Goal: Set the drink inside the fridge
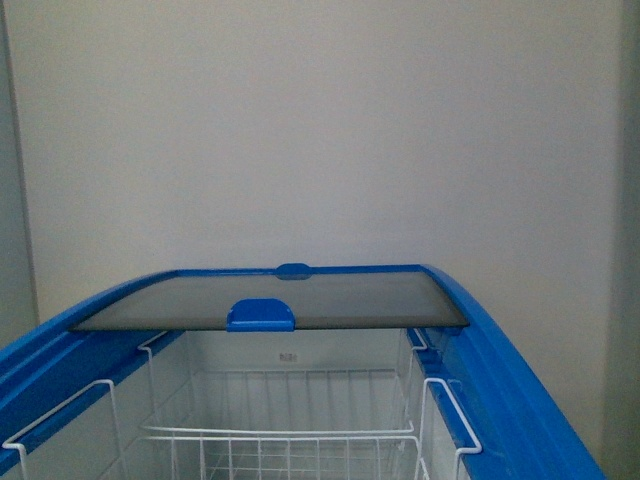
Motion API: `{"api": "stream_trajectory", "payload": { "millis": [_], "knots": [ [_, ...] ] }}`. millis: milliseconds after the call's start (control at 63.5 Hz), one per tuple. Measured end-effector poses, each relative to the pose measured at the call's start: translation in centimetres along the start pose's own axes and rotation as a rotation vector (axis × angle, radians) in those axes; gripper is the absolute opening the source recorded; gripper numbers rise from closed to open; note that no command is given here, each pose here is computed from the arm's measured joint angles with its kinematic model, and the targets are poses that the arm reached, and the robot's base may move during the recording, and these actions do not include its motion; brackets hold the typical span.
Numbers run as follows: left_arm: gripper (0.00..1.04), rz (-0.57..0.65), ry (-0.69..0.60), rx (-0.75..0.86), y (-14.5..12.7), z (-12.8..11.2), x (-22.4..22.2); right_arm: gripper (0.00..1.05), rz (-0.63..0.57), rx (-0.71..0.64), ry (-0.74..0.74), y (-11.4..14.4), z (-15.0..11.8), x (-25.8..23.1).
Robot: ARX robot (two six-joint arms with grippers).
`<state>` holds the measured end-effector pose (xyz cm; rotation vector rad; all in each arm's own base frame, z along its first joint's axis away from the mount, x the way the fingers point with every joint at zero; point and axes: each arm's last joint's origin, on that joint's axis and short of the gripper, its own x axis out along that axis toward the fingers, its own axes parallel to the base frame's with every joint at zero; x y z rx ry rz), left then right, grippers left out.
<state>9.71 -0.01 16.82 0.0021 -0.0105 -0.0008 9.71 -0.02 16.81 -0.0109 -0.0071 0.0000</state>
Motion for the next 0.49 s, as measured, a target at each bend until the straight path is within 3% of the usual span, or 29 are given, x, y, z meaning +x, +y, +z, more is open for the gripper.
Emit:
{"api": "stream_trajectory", "payload": {
  "millis": [63,488],
  "knots": [
    [0.97,0.0,0.0,0.0,0.0,0.0,0.0,0.98,0.0,0.001,0.0,0.0,0.0,0.0],
    [0.97,0.0,0.0,0.0,0.0,0.0,0.0,0.97,0.0,0.0,0.0,0.0,0.0,0.0]
  ]
}}
